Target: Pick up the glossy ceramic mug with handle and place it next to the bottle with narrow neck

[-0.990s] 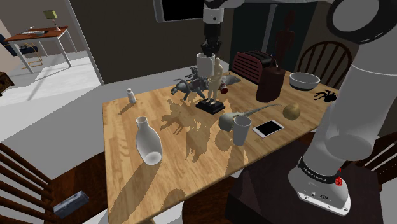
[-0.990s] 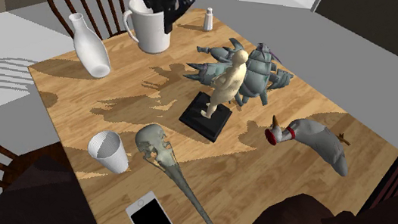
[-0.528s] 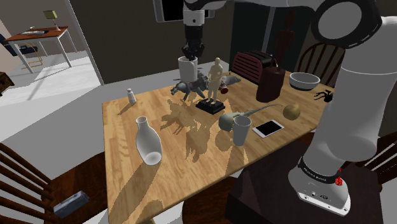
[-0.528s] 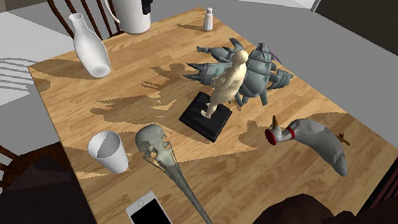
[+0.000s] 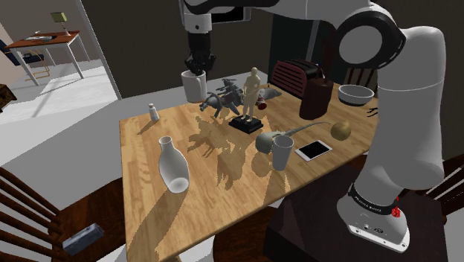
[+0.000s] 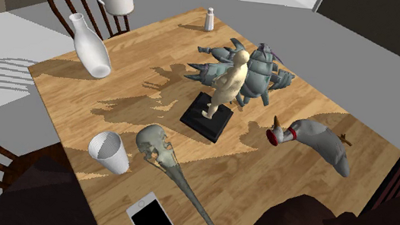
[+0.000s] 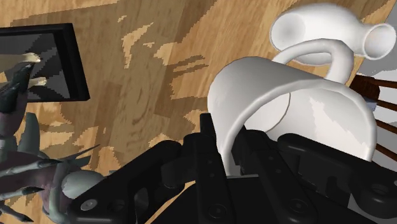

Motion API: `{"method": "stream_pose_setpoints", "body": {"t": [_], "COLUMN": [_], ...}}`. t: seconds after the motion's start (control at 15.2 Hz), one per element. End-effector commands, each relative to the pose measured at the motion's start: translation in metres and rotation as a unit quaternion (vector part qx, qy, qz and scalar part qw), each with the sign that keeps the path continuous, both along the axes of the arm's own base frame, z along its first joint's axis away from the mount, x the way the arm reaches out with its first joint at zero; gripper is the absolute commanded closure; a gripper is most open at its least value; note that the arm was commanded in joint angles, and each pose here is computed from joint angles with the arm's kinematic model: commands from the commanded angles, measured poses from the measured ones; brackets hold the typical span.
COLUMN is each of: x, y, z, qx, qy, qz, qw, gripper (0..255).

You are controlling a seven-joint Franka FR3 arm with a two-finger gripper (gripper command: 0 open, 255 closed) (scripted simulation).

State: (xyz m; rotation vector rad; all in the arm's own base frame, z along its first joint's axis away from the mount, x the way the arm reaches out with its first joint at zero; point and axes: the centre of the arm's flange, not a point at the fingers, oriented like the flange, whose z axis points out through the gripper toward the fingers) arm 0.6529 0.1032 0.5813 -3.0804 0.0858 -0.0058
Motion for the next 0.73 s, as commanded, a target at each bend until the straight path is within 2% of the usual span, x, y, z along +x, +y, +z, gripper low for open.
{"method": "stream_pose_setpoints", "body": {"t": [0.0, 0.2, 0.66], "x": [0.012, 0.030, 0.030], "y": [0.024, 0.062, 0.062], "z": [0.001, 0.001, -0.036], "qx": [0.000, 0.000, 0.000], "qy": [0.000, 0.000, 0.000], "qz": [0.000, 0.000, 0.000], "qw": [1.0000, 1.0000, 1.0000], "gripper": [255, 255, 255]}}
